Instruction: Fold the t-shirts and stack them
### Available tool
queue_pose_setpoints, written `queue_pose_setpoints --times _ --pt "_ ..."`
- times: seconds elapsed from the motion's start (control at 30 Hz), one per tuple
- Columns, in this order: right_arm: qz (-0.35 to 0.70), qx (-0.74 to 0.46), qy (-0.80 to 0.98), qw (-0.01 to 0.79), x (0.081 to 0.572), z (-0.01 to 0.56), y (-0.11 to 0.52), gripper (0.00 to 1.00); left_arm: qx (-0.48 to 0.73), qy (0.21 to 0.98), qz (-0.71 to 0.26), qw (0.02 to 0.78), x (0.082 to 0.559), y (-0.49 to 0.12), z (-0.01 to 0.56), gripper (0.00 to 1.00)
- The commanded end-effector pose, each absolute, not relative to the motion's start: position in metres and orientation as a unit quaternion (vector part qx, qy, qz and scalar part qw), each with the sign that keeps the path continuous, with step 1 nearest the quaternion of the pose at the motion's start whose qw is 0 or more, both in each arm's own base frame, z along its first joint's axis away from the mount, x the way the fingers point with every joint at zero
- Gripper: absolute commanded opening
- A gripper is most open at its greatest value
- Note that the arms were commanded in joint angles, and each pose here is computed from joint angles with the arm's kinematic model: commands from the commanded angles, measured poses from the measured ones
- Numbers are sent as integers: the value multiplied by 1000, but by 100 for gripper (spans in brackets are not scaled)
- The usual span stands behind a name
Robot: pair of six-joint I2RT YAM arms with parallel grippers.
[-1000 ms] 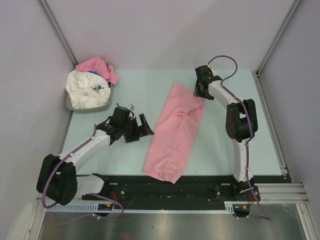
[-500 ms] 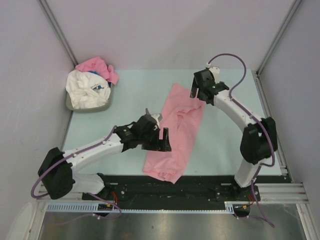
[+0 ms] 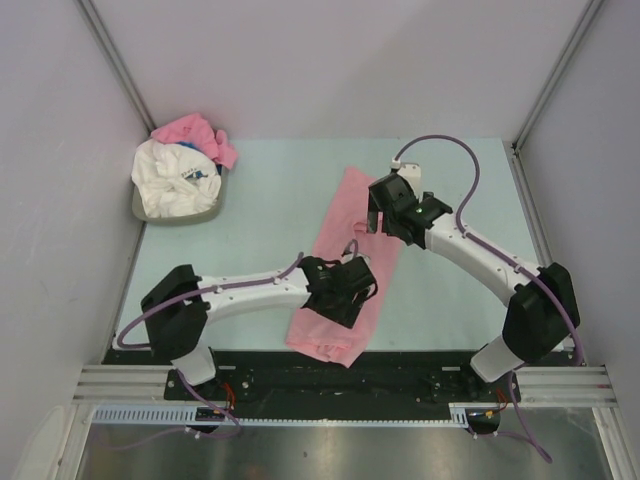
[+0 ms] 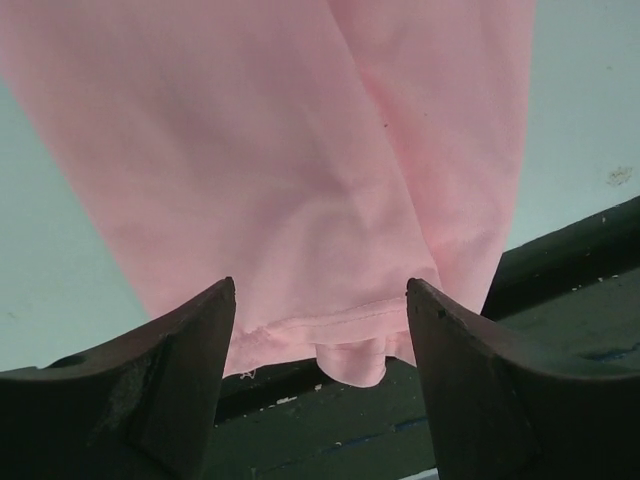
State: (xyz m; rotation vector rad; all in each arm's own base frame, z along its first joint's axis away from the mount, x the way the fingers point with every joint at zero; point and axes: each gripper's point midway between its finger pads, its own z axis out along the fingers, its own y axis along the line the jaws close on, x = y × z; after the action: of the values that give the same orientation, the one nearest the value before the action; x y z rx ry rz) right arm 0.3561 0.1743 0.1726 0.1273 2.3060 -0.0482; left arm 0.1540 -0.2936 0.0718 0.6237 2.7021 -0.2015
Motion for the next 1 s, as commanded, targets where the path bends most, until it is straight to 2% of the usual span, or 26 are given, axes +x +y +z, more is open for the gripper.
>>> queue_pose_setpoints --times 0.0,0.3,0.63,0.97 --pt "-18 77 905 419 343 184 159 100 245 947 9 206 151 -288 78 74" --pt "-22 80 907 413 327 175 145 100 283 932 80 212 125 -293 70 71" --pt "-14 92 909 407 318 168 133 100 316 915 105 227 101 -314 71 71" --pt "-11 99 910 404 311 162 126 100 324 911 115 227 100 -322 62 68"
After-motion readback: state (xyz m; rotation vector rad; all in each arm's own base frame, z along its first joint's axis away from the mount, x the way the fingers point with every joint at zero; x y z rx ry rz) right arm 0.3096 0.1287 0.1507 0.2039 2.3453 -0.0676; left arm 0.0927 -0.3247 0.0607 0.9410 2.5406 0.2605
